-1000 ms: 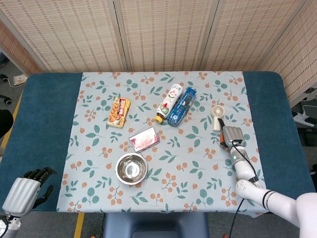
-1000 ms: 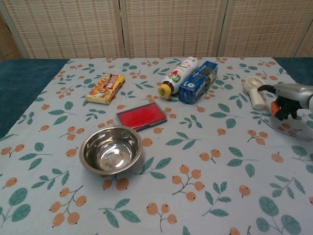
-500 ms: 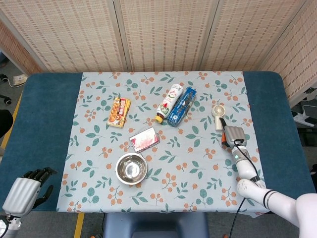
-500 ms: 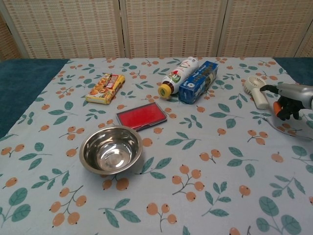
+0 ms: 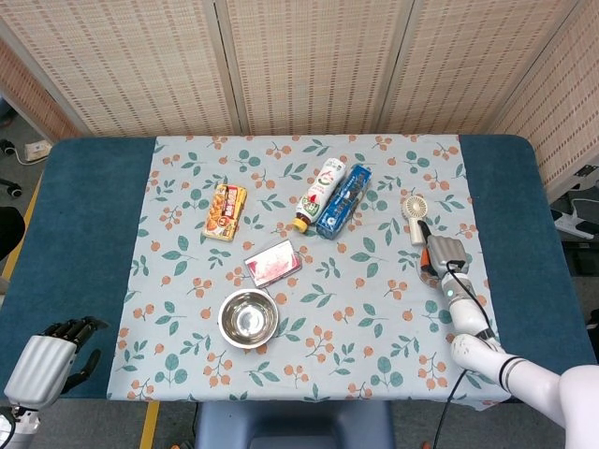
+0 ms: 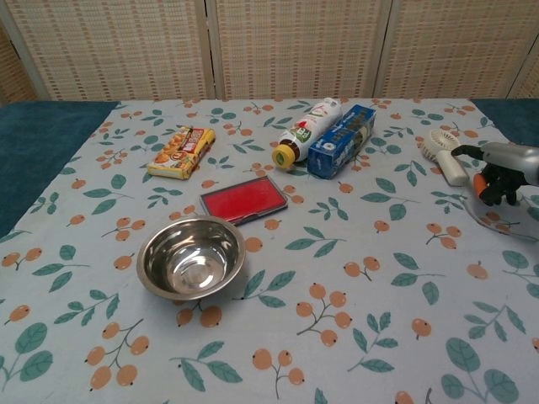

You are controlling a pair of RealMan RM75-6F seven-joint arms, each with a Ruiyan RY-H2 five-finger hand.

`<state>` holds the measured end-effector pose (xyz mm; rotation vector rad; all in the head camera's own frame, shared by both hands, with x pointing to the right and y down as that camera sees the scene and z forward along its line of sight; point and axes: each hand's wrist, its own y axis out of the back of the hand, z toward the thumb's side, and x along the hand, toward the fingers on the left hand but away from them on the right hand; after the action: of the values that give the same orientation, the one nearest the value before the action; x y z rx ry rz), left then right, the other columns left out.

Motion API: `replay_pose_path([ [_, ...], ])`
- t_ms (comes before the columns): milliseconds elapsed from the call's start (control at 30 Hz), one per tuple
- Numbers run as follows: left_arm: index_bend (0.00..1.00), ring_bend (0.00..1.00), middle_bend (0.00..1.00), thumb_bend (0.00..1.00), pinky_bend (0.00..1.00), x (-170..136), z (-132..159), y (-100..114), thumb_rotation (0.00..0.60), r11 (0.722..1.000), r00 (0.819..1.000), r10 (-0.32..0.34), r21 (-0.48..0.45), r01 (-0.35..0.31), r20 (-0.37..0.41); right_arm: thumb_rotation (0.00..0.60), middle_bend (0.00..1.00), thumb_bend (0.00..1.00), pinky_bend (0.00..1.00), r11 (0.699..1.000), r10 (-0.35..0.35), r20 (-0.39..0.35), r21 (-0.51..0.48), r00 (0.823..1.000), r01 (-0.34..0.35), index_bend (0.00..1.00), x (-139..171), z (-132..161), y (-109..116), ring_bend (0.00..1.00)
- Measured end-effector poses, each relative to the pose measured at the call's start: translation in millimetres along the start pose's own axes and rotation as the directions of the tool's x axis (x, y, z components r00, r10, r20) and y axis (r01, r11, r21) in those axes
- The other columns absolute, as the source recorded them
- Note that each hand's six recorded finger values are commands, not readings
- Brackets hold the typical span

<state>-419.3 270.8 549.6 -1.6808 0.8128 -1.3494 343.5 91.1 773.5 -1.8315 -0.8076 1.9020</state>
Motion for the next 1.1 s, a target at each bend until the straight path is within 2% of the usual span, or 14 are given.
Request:
replay_pose_path([
  [333,0.32,0.37,0.33,0.43,0.49,-0.3,0.0,-0.1,0.6,1.0,1.0,-0.002,0.0,0.002,0.002,0.6,0.7,0.78,0.58,0.995,0.045,0.002,-0.084,0.999,-0.045,0.0,-5.6,-6.6,1.3,0.57],
  [667,0.32,0.37,0.33,0.43,0.49,-0.6,1.1,-0.8,0.6,1.0,1.0,-0.01,-0.002,0.01,0.01,0.6,0.7,0.78,0.58,0.993,0.051,-0.021,-0.105,0.998,-0.053,0.0,-3.6,-6.1,7.3,0.57],
  [933,0.32,0.37,0.33,0.43,0.49,-0.9,1.2,-0.2,0.6,1.0,1.0,-0.007,-0.004,0.007,0.012,0.6,0.7,0.78,0.58,0.99,0.055,-0.088,-0.122,0.995,-0.066,0.0,16.7,-0.3,18.5,0.57],
  [1100,0.32,0.37,0.33,0.43,0.49,-1.7,2.7,0.5,0.6,1.0,1.0,-0.004,-0.005,0.004,0.016,0.6,0.7,0.78,0.58,0.994,0.014,-0.141,-0.101,0.99,-0.029,0.0,43.9,0.7,28.8,0.57],
])
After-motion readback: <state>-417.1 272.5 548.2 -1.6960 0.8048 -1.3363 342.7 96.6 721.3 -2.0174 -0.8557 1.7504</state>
